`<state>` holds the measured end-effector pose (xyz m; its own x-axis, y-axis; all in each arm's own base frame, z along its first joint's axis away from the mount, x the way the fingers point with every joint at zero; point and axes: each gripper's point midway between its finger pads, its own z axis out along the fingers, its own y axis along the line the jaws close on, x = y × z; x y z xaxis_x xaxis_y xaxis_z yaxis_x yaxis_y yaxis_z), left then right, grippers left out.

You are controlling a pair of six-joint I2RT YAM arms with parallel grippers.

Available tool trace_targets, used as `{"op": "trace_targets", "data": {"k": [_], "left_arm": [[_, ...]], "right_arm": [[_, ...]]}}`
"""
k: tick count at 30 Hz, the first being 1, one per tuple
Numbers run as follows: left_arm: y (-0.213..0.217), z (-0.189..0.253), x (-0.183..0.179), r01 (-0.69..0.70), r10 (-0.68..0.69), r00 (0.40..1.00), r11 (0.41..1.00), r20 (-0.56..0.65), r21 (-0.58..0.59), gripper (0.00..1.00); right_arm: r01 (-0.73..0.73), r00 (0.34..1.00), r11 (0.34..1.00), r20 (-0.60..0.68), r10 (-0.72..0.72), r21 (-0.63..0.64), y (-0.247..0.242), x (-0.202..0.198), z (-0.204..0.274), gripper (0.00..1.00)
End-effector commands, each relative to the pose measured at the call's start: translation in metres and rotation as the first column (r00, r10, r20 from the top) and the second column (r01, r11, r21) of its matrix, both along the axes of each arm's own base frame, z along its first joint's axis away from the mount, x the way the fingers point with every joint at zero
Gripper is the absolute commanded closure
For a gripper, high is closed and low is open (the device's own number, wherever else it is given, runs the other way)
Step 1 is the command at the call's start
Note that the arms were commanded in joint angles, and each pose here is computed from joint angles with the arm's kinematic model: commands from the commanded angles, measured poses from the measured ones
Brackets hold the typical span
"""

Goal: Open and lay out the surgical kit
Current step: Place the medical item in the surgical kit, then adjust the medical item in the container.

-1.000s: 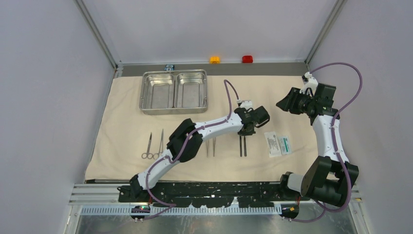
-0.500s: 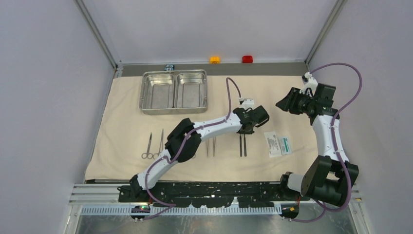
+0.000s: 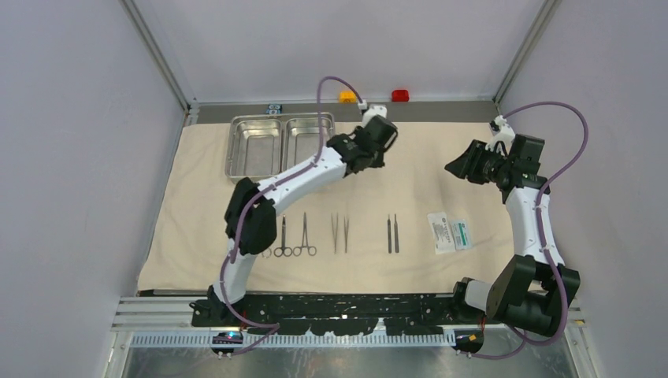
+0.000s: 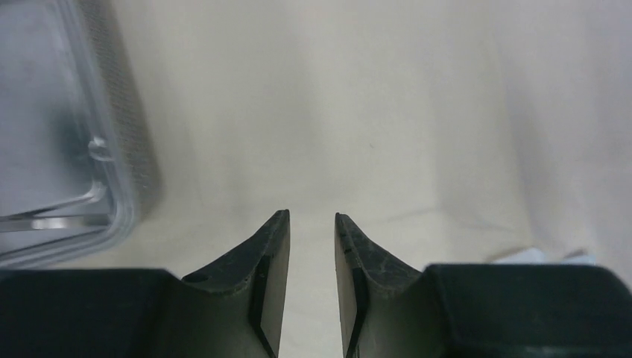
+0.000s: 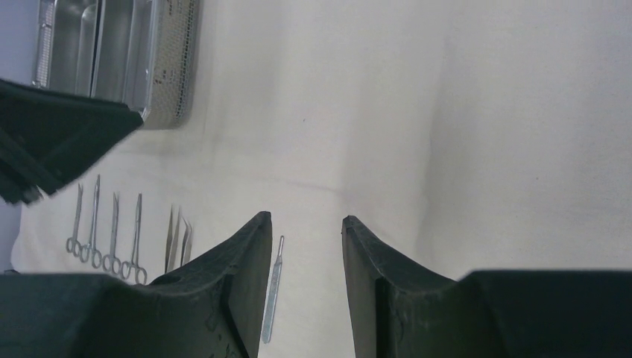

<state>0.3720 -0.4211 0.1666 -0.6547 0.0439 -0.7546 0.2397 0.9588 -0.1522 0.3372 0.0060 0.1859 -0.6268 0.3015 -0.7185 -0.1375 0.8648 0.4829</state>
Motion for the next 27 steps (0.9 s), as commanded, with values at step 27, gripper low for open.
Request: {"op": "trace_targets", "data": {"k": [27], "left_arm": [[0.185, -0.043, 0.148, 0.256, -0.233, 0.96, 0.955, -0.157, 0.149, 0.56]], "right_arm": [[-0.009, 1.0, 0.997, 0.006, 0.01, -0.076, -0.013, 0.008, -0.002, 0.56]]}}
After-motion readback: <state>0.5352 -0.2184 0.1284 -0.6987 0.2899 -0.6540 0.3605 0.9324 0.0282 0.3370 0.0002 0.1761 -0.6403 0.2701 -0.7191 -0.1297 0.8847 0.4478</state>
